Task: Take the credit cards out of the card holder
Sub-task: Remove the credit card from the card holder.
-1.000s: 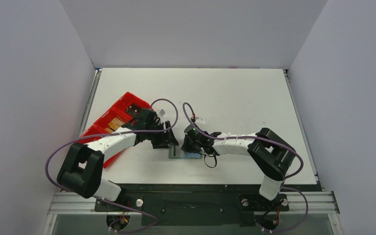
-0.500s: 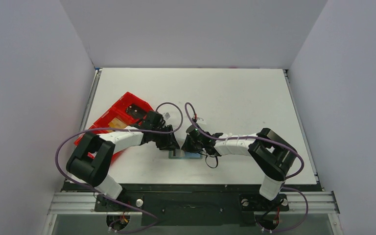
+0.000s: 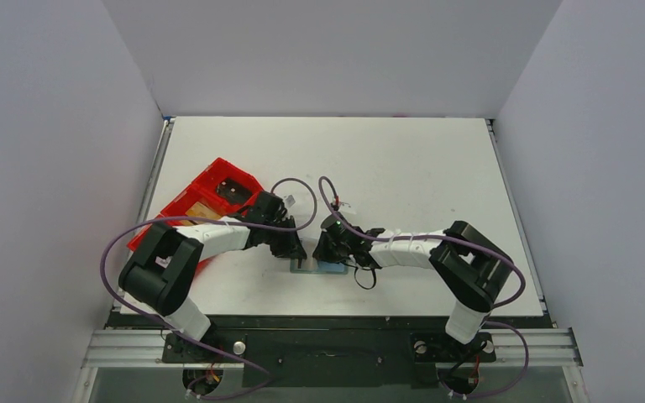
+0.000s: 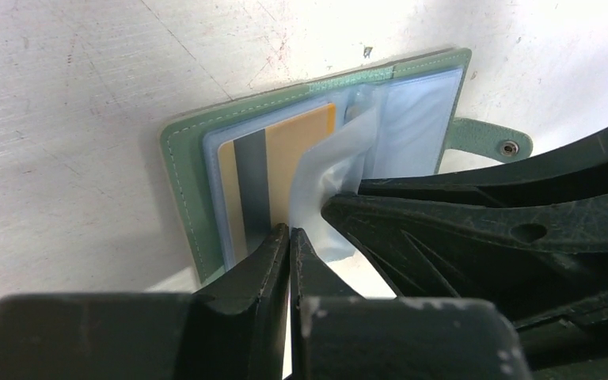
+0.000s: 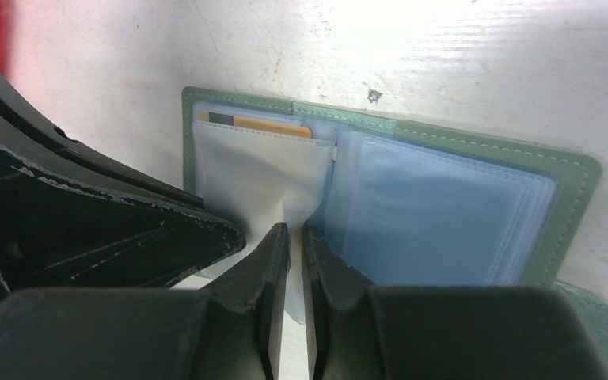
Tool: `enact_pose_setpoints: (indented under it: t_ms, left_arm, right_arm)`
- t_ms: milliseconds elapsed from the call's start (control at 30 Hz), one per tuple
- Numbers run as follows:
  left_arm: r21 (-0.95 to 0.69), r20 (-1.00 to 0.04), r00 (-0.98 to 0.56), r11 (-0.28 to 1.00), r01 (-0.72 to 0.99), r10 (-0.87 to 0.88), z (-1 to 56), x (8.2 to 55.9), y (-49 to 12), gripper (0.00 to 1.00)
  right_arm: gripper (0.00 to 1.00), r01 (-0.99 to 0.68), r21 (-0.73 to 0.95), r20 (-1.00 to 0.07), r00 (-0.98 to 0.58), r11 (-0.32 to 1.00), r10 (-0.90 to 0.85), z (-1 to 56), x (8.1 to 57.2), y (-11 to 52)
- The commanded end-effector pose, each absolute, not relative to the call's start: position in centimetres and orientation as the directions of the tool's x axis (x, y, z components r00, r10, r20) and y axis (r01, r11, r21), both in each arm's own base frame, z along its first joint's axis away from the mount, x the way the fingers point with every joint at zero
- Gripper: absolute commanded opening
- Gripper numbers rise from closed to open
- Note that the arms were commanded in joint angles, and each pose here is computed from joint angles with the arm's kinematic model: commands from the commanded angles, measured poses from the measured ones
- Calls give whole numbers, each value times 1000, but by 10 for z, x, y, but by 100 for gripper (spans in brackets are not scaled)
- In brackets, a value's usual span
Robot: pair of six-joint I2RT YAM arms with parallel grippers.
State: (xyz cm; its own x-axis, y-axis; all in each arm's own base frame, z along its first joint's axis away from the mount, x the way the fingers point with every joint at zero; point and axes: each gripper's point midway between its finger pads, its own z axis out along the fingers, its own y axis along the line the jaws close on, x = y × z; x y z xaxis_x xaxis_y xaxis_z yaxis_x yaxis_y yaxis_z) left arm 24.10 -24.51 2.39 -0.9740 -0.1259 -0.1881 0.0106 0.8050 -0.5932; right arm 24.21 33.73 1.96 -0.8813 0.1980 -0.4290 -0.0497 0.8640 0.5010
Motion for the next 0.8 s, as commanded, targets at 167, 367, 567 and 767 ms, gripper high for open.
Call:
enact_pose_setpoints:
  t_ms: [167, 367, 567, 767]
  left_arm:
    - [-590, -251, -959, 806, 45, -129, 36, 254, -248, 0]
    - [-610, -255, -959, 790, 63, -121, 45, 252, -253, 0]
    - [-651, -280, -955, 751, 111, -102, 66, 251, -269, 0]
    - [-676, -291, -953, 723, 143, -84, 78, 249, -284, 3]
  right_arm:
    - [33, -59, 475, -473, -859, 878, 198, 59, 245, 315]
    - [39, -48, 469, -504, -834, 882, 223, 79, 250, 301]
    - [39, -29, 452, -528, -815, 892, 241, 87, 251, 284]
    - [40, -12, 442, -538, -803, 897, 254, 89, 251, 271]
